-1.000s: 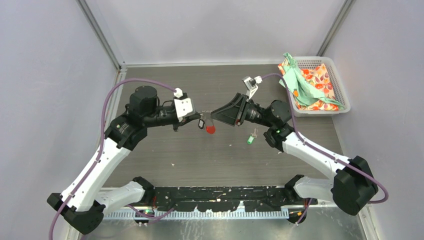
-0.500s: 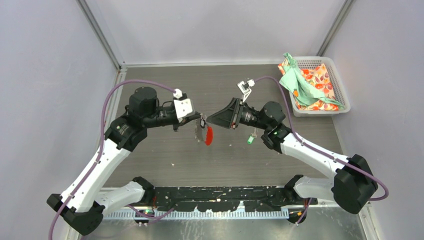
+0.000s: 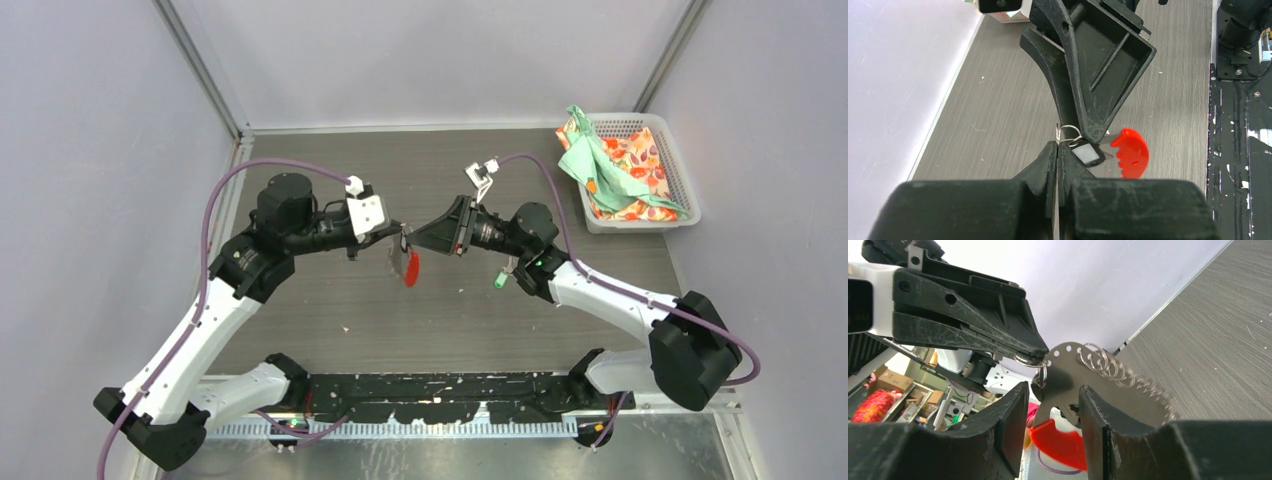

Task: Put the keys on the keyring

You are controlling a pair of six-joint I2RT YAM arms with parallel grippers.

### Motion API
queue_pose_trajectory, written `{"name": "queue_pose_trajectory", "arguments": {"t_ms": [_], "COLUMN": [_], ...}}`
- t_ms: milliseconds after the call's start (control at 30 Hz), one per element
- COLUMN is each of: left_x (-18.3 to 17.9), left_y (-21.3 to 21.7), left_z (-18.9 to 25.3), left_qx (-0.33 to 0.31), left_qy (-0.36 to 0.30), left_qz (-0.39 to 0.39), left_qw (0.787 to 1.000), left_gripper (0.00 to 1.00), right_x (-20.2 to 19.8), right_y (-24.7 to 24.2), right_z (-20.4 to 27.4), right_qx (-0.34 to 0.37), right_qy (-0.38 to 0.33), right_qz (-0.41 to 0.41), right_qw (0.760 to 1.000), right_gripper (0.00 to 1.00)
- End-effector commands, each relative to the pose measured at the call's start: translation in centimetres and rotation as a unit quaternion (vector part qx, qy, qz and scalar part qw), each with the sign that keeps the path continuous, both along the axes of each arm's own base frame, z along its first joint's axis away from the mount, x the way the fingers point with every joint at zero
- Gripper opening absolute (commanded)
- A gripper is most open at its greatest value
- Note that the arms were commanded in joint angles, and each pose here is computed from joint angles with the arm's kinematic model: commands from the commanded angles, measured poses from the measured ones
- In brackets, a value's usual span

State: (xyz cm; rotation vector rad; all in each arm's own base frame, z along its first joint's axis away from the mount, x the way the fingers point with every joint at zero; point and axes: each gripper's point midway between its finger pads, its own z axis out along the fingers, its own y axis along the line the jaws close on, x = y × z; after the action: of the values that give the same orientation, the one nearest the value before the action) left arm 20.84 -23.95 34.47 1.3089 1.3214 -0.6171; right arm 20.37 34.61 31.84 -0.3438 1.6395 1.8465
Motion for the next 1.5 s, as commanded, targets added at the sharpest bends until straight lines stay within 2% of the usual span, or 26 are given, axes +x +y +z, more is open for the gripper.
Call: {"name": "queue_pose_trajectory", "arguments": {"t_ms": [0, 400, 700, 1100, 1300, 1467], "left_x": [0.0, -0.1, -0.1, 0.0, -0.1, -0.2], "left_y": [-0.2, -0.2, -0.1, -0.1, -0.3, -0.5], "left_z": [1.5, 1.0, 1.1, 1.0, 1.0, 1.0], "left_qx": [-0.019, -0.014, -0.015, -0.014, -0.014, -0.014], "left_qy": [-0.027, -0.030, -0.032, -0.031, -0.029, -0.027], "left_qz": [-0.001, -0.003, 0.000, 0.002, 0.000, -0.004], "left_qw": [0.999, 0.999, 0.999, 0.999, 0.999, 1.000], "left_gripper": [0.00, 0.00, 0.00, 0.00, 0.00, 0.00], "right_x": [-0.3, -0.1, 0.2, -0.4, -0.3, 0.0], "right_y": [-0.3, -0.1, -0.2, -1.4, -1.9, -1.9], "right_z": [3.9, 4.3, 3.7, 3.6, 3.5, 3.6], "right_qx": [0.064, 0.085, 0.084, 0.081, 0.082, 0.086], "right_qy": [-0.043, -0.032, -0.022, -0.030, -0.028, -0.026], "right_qz": [-0.001, 0.005, 0.006, 0.004, -0.004, -0.009], "right_qw": [0.997, 0.996, 0.996, 0.996, 0.996, 0.996], "right_gripper": [0.46, 0.38, 0.21, 0.20, 0.05, 0.01]}}
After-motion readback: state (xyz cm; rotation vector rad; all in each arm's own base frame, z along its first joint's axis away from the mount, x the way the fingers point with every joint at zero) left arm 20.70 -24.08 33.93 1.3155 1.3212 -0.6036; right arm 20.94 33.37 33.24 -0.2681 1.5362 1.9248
